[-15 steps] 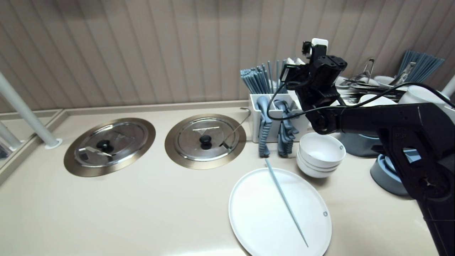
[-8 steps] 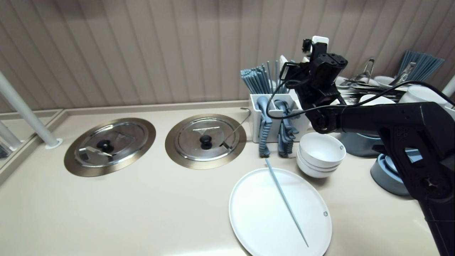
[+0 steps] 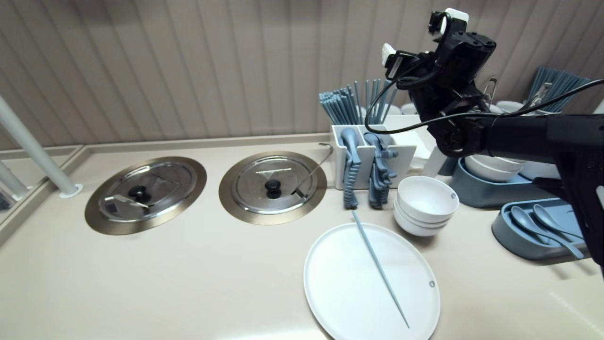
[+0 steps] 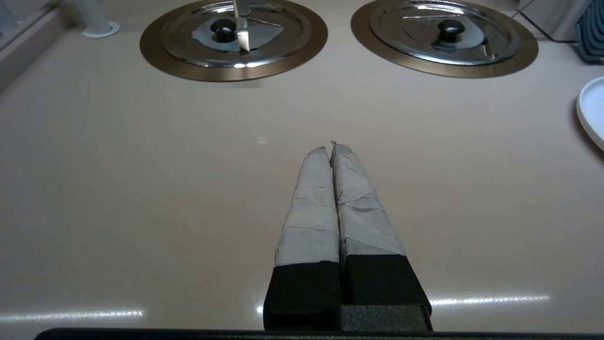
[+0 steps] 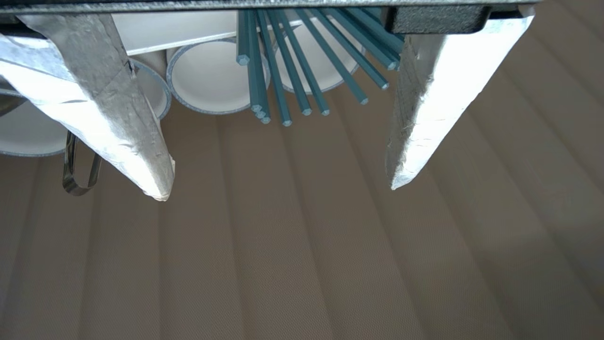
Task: Put the chopsticks back from the plate
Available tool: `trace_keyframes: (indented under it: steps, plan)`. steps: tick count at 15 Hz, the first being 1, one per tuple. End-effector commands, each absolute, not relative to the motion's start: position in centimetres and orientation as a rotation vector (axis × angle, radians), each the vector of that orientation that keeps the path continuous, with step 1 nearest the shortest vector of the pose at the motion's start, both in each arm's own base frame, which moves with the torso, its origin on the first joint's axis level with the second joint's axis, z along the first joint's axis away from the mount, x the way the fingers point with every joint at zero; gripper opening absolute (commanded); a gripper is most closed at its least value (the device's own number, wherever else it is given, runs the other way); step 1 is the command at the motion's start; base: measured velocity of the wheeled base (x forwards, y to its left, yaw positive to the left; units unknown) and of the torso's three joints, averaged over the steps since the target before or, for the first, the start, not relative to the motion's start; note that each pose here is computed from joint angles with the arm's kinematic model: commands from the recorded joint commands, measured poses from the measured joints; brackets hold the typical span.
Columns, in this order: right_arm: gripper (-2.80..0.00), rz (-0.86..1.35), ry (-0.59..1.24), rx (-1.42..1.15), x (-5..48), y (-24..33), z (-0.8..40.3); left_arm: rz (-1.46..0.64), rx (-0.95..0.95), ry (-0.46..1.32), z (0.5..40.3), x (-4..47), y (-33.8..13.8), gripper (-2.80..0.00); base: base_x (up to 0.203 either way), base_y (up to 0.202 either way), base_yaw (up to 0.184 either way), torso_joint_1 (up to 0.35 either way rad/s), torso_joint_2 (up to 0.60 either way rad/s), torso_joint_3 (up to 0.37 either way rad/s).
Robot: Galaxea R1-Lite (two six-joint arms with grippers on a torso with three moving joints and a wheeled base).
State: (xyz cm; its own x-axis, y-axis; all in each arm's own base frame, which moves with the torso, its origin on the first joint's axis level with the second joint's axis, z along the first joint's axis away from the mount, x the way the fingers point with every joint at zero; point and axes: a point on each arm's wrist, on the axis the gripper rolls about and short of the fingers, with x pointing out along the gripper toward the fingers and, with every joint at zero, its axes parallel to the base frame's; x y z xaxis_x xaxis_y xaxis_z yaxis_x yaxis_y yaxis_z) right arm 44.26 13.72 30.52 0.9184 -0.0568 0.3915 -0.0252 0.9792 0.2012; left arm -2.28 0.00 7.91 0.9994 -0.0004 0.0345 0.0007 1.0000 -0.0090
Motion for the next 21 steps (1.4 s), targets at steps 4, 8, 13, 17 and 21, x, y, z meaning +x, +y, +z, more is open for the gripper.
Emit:
trace_keyframes:
  steps: [4,8,13,17,21]
  plan:
    - [0.0,-0.001,-0.304,0.251,39.4,12.1,35.5,-0.001,-0.009,-0.028,7.7,-2.2,0.0,-2.8,0.0,0.0,0.0,0.0,0.0,0.0]
    - [0.0,0.065,0.035,0.168,34.9,11.9,36.4,0.0,-0.009,-0.028,7.7,-2.2,0.0,-2.8,0.0,0.0,0.0,0.0,0.0,0.0]
    - [0.0,0.245,0.317,0.098,30.5,11.5,36.3,0.0,-0.009,-0.028,7.7,-2.2,0.0,-2.8,0.0,0.0,0.0,0.0,0.0,0.0]
    - [0.0,0.308,0.408,0.04,28.7,11.2,36.3,-0.001,-0.009,-0.028,7.7,-2.2,0.0,-2.8,0.0,0.0,0.0,0.0,0.0,0.0]
    - [-2.8,0.329,0.49,-0.018,27.9,11.5,35.5,0.0,-0.009,-0.028,7.7,-2.2,0.0,-2.8,0.0,0.0,0.0,0.0,0.0,0.0]
